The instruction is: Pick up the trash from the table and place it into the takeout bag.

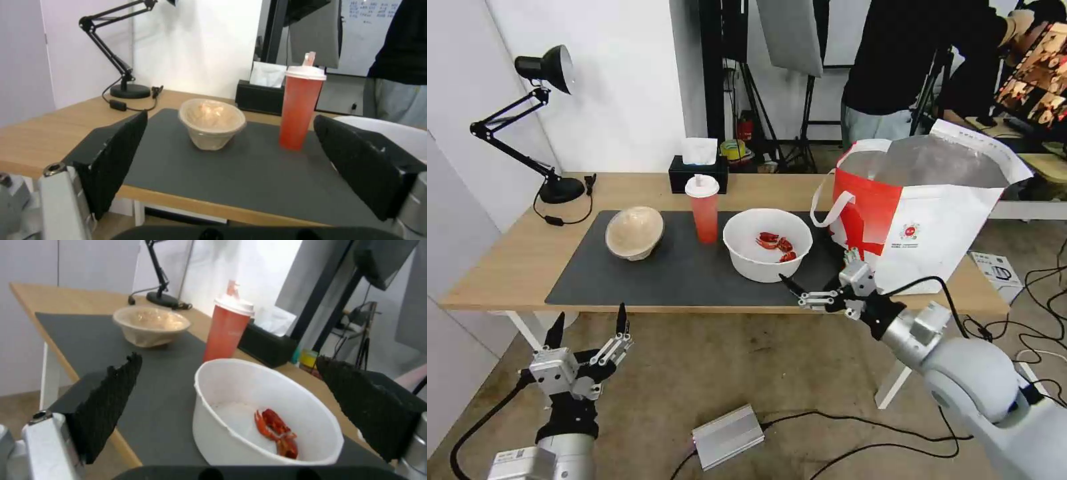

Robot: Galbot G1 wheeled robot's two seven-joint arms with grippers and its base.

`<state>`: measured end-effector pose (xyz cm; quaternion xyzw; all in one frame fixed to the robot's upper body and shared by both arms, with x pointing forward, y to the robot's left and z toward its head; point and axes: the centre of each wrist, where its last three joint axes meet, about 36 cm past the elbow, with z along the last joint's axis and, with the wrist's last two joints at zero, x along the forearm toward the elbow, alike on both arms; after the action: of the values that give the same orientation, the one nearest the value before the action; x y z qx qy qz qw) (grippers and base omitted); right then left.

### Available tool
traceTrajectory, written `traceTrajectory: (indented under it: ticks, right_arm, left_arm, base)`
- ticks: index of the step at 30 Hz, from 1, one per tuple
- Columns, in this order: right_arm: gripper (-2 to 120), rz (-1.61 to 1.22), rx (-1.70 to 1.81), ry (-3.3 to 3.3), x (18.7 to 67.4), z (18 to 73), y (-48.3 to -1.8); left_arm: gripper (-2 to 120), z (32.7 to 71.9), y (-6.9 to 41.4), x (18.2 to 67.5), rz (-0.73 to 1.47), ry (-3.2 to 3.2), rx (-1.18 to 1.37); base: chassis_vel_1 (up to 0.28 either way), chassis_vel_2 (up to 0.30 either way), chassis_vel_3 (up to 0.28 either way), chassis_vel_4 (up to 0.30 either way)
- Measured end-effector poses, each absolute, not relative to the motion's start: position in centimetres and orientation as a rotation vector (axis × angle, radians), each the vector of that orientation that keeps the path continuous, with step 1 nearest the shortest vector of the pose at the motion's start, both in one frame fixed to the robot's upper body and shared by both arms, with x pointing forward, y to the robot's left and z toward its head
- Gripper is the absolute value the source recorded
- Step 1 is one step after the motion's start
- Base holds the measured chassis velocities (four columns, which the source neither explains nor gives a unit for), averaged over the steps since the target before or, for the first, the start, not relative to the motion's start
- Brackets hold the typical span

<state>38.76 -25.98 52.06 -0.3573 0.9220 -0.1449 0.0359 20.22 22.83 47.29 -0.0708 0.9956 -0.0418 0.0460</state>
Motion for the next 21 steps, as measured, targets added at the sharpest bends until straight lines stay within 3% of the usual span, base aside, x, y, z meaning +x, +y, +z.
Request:
traceTrajectory:
  ticks: [21]
  right_arm:
    - [100, -0.599, -1.233, 2.963, 45.1, 53.0, -23.4]
  left_arm:
    - [100, 47.2, 23.1, 19.9, -0.109, 3.046, -0.23]
  base:
    - [0.0, 0.0, 0.0, 0.0]
